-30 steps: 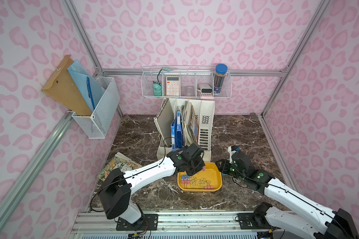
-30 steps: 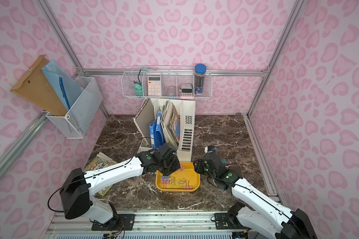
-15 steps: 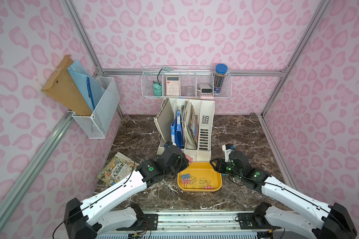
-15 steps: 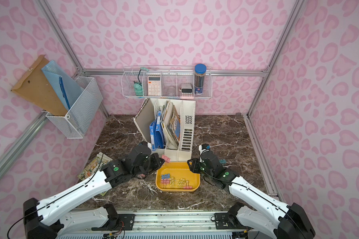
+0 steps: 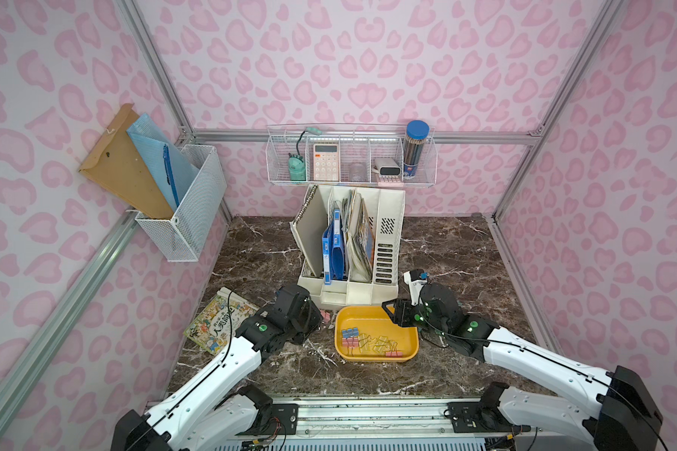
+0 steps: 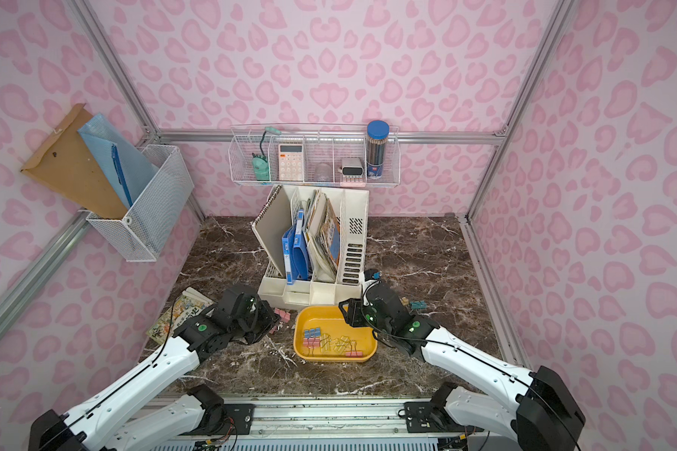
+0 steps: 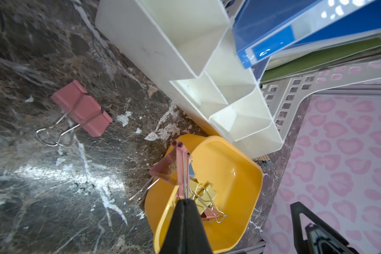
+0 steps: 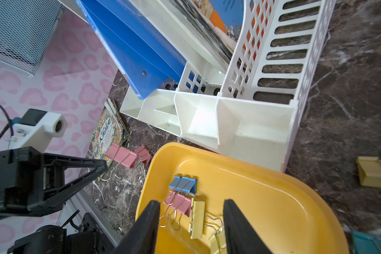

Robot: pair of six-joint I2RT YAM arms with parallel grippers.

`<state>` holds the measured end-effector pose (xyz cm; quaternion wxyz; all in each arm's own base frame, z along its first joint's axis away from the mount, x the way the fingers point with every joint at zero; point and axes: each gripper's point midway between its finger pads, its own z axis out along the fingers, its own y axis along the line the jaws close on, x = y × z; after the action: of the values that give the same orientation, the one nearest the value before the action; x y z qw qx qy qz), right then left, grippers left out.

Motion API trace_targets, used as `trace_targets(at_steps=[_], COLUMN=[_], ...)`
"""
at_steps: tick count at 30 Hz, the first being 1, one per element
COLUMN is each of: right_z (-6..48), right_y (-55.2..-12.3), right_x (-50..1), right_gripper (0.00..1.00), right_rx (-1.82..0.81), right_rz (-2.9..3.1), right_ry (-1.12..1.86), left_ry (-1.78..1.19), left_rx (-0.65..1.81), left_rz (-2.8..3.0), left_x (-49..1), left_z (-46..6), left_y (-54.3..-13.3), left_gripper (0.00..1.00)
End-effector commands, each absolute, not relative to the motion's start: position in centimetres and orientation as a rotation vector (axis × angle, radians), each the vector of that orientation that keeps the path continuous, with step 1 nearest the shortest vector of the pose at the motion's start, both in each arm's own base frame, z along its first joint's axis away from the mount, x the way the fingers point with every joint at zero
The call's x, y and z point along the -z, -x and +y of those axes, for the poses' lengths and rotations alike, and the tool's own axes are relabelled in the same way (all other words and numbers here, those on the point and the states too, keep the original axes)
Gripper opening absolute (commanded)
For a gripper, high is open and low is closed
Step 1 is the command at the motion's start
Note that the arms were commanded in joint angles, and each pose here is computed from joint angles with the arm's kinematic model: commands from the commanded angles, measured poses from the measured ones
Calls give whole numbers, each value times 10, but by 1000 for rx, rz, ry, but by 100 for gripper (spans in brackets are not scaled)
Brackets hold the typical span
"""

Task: Take out the binder clips from the storage box
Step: Place the binder clip at the center of the board.

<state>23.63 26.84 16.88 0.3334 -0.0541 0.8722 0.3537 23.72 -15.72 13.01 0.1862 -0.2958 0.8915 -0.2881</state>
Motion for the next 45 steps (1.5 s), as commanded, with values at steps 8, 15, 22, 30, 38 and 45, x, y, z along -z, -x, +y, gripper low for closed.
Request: trace_targets(at_steps=[8,15,22,30,38,45], right_z=[270,266,269,278,299,319], right_y=[-237,-236,-233,-231,-224,-218], right_x=[-174,-170,-163,-156,-134,-109], right_gripper=[52,53,53,54,50,49], right_rx=[-938,-915,-920,-944,-891,-836], right_rz=[2268,2281,2306,2337,2451,2576], right_ry=[126,120,135,179,298,373], left_ry=[981,1032,1038,1050,942,929], left_rx=[772,779,706,577,525,599], left_rz=[2598,2614,2635,2656,2679,2725], left_x=[-89,-68,-62,-57,-79,-82], left_z=[-162,-163,-156,-140,-135,-153], left_y=[-245,-253,-254,-246,-244,-237], left_gripper=[0,0,6,22,28,40])
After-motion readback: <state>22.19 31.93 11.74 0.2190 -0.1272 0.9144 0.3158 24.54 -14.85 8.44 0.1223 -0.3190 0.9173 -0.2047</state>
